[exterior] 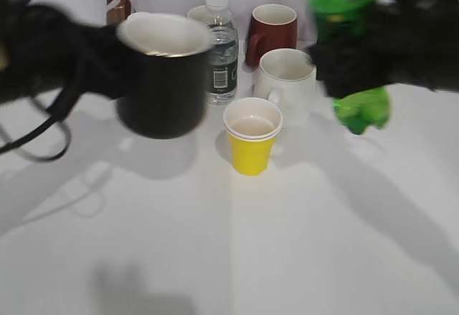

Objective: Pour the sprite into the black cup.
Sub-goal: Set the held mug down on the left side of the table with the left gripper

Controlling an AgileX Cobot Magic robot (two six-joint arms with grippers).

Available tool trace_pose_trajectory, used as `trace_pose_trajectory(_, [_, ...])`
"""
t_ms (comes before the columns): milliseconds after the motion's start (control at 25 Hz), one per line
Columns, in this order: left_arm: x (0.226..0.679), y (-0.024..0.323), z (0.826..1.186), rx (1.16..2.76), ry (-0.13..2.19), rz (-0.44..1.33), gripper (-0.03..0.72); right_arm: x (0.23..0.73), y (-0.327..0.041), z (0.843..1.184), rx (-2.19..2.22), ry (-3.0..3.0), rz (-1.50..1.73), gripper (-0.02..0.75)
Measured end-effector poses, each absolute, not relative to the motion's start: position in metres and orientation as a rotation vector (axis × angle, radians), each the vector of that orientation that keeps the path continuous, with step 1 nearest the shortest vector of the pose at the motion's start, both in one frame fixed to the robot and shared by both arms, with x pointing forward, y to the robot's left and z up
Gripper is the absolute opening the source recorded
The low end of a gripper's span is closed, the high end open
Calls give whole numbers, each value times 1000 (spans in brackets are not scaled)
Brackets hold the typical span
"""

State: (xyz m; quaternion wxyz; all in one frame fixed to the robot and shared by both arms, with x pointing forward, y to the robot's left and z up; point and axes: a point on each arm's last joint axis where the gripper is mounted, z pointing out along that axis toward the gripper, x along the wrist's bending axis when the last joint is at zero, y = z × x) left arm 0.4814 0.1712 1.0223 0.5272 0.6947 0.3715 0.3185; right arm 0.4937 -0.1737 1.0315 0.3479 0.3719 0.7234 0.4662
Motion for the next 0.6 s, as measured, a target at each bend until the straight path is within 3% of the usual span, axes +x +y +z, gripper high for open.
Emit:
trace_pose_trajectory(200, [485, 214, 979, 1457, 1029, 860, 40, 496, -212, 1011, 1130, 1604, 1312, 414])
trace_pose_trajectory(400, [500, 219, 941, 1416, 1052, 884, 40, 502, -212, 999, 1096, 1519, 1373, 414])
trace_pose_trajectory(600, [506, 218, 894, 1492, 1134, 831, 39, 506, -210, 990, 1073, 1530, 1379, 414])
